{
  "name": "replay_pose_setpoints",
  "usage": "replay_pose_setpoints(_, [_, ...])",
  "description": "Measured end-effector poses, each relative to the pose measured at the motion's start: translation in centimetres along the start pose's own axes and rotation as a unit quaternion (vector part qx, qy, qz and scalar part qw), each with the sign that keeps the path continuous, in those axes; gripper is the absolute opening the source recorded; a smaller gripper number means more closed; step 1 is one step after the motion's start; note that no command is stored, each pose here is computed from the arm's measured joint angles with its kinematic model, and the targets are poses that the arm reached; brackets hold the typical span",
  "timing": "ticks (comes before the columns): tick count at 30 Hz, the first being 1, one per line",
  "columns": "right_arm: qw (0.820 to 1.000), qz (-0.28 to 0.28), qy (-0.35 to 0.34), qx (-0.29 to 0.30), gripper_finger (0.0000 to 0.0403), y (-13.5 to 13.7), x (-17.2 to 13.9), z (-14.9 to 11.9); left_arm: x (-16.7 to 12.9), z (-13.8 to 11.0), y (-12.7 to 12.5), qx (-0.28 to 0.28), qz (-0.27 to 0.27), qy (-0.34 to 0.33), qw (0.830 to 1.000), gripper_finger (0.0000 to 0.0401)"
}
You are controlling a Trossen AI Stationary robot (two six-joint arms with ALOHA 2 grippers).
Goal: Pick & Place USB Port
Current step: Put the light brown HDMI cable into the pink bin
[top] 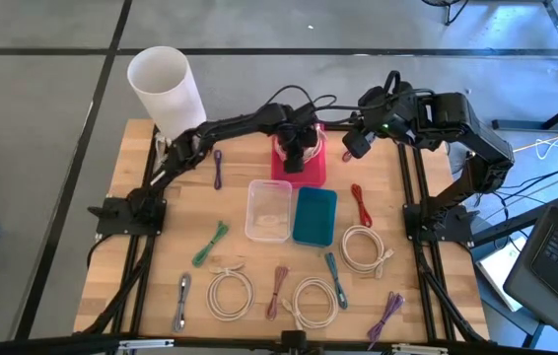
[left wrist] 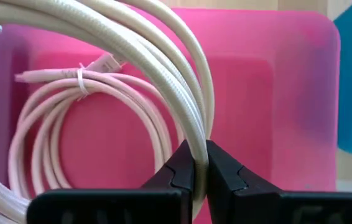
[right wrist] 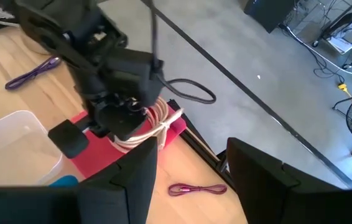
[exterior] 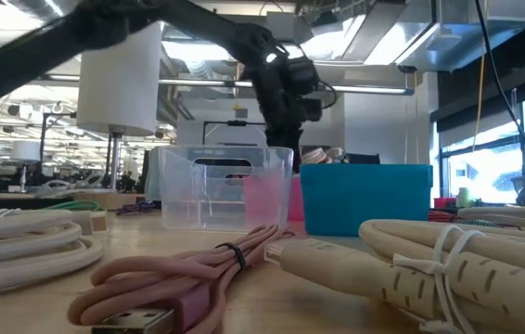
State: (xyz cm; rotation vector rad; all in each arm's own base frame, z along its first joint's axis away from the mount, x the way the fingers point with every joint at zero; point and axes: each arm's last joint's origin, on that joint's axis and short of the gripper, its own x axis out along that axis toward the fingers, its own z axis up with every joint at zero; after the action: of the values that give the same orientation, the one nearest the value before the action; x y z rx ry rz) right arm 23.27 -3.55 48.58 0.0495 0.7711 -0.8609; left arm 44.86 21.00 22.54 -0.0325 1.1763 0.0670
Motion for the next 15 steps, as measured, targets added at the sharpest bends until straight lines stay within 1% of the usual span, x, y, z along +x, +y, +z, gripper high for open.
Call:
replay_pose_setpoints(3, [1.0, 0.011, 0.005, 0.0, 0.0197, 0.1, 0.0, 0.0, 0.3, -0.1, 0.4, -0.008, -0.014, 0.036, 0.999, 0.001])
replay_pose_setpoints(6, [1.0, 0.015, 0.006, 0.0, 0.0197, 0.1, 0.0, 0.0, 1.7, -0.8, 0.8, -0.005, 0.0, 0.078, 0.997, 0.001])
replay_pose_setpoints(15, [1.0, 0.015, 0.006, -0.001, 0.0197, 0.1, 0.0, 0.0, 2.3, -1.3, 1.6, -0.016, 0.002, 0.072, 0.997, 0.001])
